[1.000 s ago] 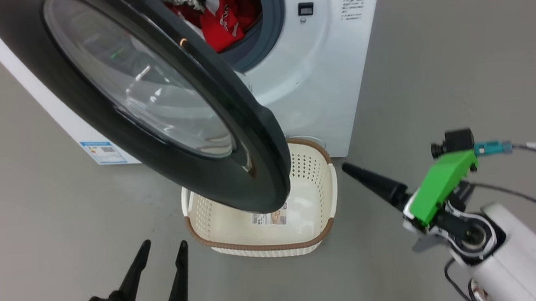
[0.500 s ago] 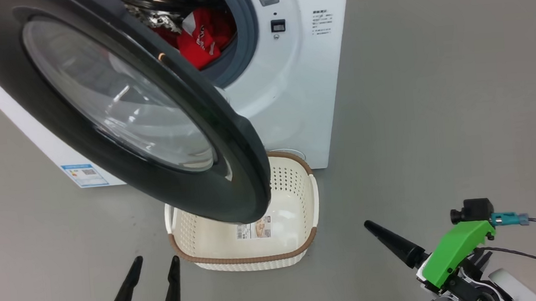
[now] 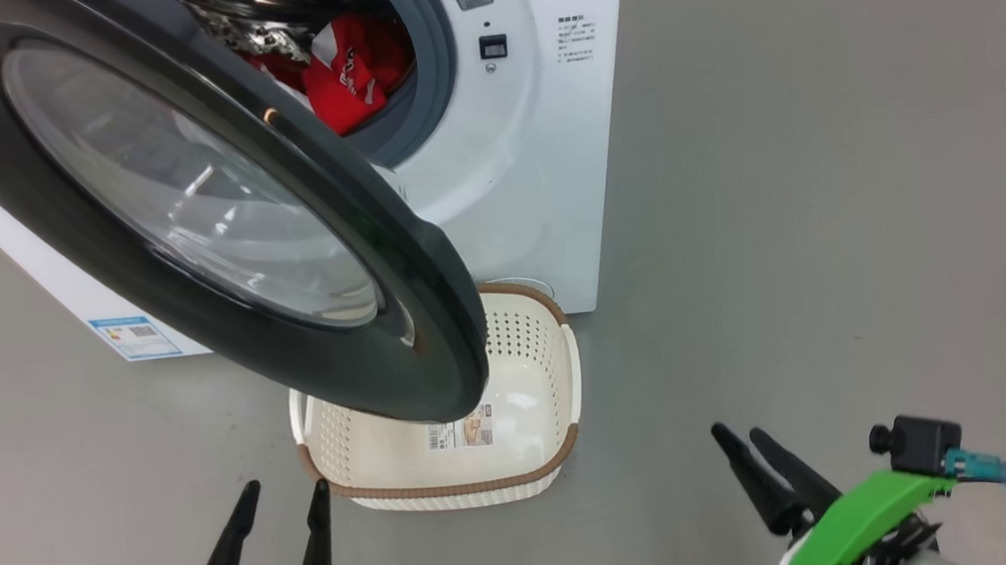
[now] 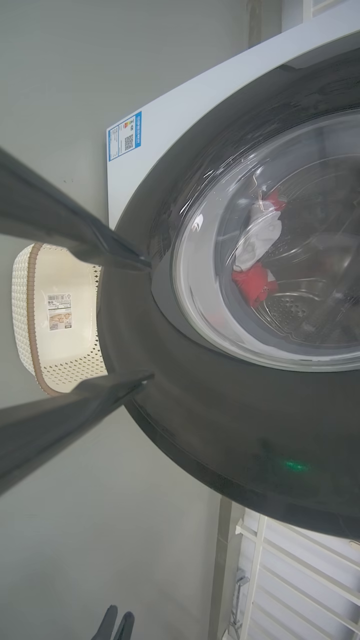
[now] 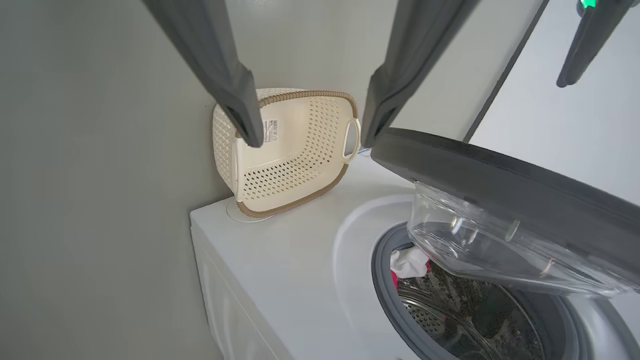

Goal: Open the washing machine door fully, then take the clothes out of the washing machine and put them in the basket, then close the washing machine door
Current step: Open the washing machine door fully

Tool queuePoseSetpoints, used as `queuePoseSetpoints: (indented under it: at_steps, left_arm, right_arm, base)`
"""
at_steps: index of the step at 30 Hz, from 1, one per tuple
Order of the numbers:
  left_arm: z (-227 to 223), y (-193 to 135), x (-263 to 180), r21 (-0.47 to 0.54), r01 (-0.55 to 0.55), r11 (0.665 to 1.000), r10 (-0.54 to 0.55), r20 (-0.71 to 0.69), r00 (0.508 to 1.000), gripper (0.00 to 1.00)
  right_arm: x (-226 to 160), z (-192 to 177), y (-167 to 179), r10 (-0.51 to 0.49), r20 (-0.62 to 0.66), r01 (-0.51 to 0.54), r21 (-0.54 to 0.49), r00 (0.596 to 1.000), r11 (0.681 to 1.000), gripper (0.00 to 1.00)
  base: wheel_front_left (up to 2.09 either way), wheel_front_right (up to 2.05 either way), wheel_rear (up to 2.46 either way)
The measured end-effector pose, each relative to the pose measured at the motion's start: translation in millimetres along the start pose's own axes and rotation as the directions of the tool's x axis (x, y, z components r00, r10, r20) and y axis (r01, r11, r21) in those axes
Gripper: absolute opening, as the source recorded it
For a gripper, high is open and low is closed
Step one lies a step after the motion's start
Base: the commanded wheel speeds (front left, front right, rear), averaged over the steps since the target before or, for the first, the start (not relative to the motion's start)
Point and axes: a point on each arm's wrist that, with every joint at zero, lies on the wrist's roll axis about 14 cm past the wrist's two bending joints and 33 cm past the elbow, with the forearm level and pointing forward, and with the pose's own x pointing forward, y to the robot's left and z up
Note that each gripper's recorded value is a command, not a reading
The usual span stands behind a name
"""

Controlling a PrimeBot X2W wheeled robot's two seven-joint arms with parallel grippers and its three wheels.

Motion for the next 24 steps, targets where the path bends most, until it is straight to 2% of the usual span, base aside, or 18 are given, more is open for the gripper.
queuePoseSetpoints:
  at_steps: [7,9,11,19,24]
  left_arm:
    - [0.0,-0.1,1.3,0.000,0.001,1.000,-0.001,0.000,1.000,1.00]
    - [-0.3,0.0,1.7,0.000,0.001,1.000,-0.001,-0.001,1.000,1.00]
    - [-1.2,0.8,1.9,0.000,-0.002,1.000,0.002,-0.004,1.000,1.00]
    - [-0.7,3.8,1.2,0.001,-0.011,1.000,0.011,-0.002,1.000,1.00]
    - [-0.5,5.0,0.9,0.008,-0.014,1.000,0.014,-0.002,1.000,1.00]
  right_arm:
    - [-8.7,-9.0,-16.6,-0.017,-0.018,0.013,-0.223,1.000,0.975,1.00]
    - [-6.5,5.1,-16.8,-0.012,0.023,0.018,-0.282,1.000,0.959,1.00]
    - [-3.0,30.1,-14.3,0.005,0.097,0.032,-0.384,0.995,0.923,1.00]
    - [-19.6,31.9,-18.9,-0.015,0.177,0.106,-0.513,0.984,0.852,1.00]
    - [-31.2,65.0,-12.9,-0.008,0.317,0.194,-0.562,0.949,0.804,1.00]
  base:
    - [0.00,0.00,0.00]
    - [0.00,0.00,0.00]
    - [0.00,0.00,0.00]
    - [0.00,0.00,0.00]
    - [0.00,0.00,0.00]
